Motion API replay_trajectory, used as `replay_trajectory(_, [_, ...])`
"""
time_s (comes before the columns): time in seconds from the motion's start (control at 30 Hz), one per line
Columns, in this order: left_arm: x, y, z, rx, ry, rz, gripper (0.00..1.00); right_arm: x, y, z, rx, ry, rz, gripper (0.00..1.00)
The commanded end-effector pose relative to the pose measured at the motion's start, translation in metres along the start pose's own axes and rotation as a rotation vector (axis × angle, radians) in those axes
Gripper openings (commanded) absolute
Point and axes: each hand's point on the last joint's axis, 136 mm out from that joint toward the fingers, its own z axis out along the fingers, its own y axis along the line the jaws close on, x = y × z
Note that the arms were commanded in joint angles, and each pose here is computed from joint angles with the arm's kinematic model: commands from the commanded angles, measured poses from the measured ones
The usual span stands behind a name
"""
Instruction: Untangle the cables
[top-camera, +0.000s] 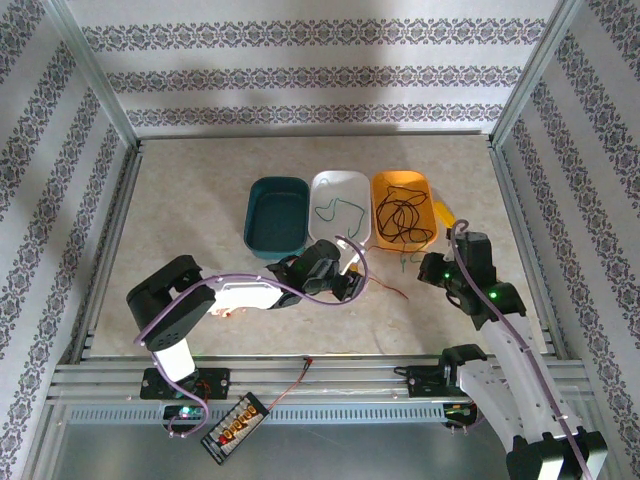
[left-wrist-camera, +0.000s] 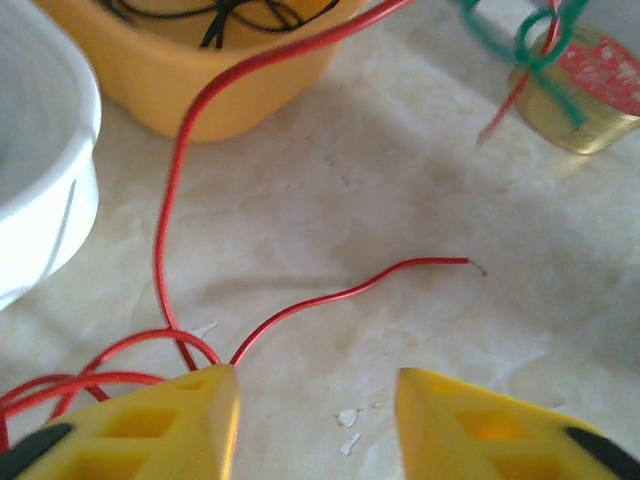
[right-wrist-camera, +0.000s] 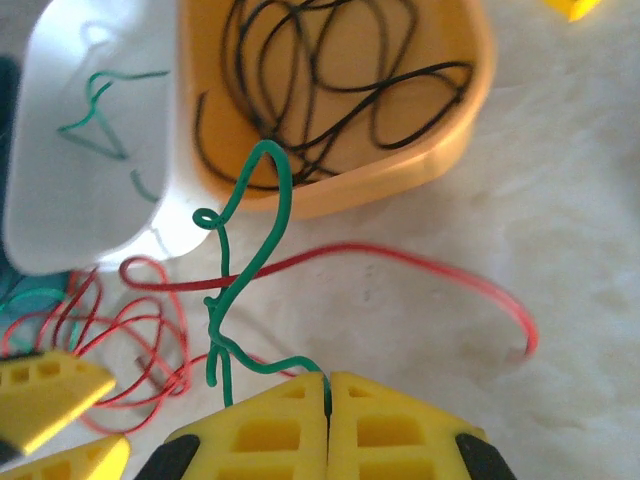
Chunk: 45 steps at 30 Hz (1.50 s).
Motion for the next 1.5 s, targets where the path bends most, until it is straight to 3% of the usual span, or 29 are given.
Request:
replay_trajectory(0.0, [-0.042,-0.008,-0.010,0.024,-0.081,0.111,0.50,-0.006,0.034,-0.009,-0.164,0.013,-0.078,0.00])
replay_trajectory(0.23, [-0.052,-0.001,0.021,-0.015,-0.035,0.229,0.46,-0.005,0.059,-0.019,-0.296,0.044,-0.087,0.00])
replay_trajectory(0.3, [-0.058,0.003,0.028,-0.025,-0.049,0.230,0.35,-0.004,0.065,-0.023,-0.325,0.049,-0.087,0.00])
replay_trajectory(0.43, [-0.068,0.004,0.036,-0.004,-0.081,0.191,0.00,-0.006,0.068,-0.027,-0.338,0.043,-0.084,0.00])
replay_trajectory(0.57, [-0.071,0.003,0.035,0.025,-0.108,0.123,0.00,-0.010,0.065,-0.029,-0.317,0.020,-0.084,0.00])
replay_trajectory(0.77, [-0.050,0.011,0.025,0.009,-0.089,0.051,0.00,-0.027,0.054,-0.036,-0.226,-0.063,-0.092,0.00])
replay_trajectory(1.13, [0.020,0.042,0.000,-0.111,0.004,-0.063,0.00,-0.074,0.010,-0.068,0.049,-0.316,-0.059,0.00])
replay_trajectory(1.47, [0.049,0.052,-0.013,-0.162,0.057,-0.089,0.00,-0.100,-0.028,-0.107,0.319,-0.481,-0.076,0.00])
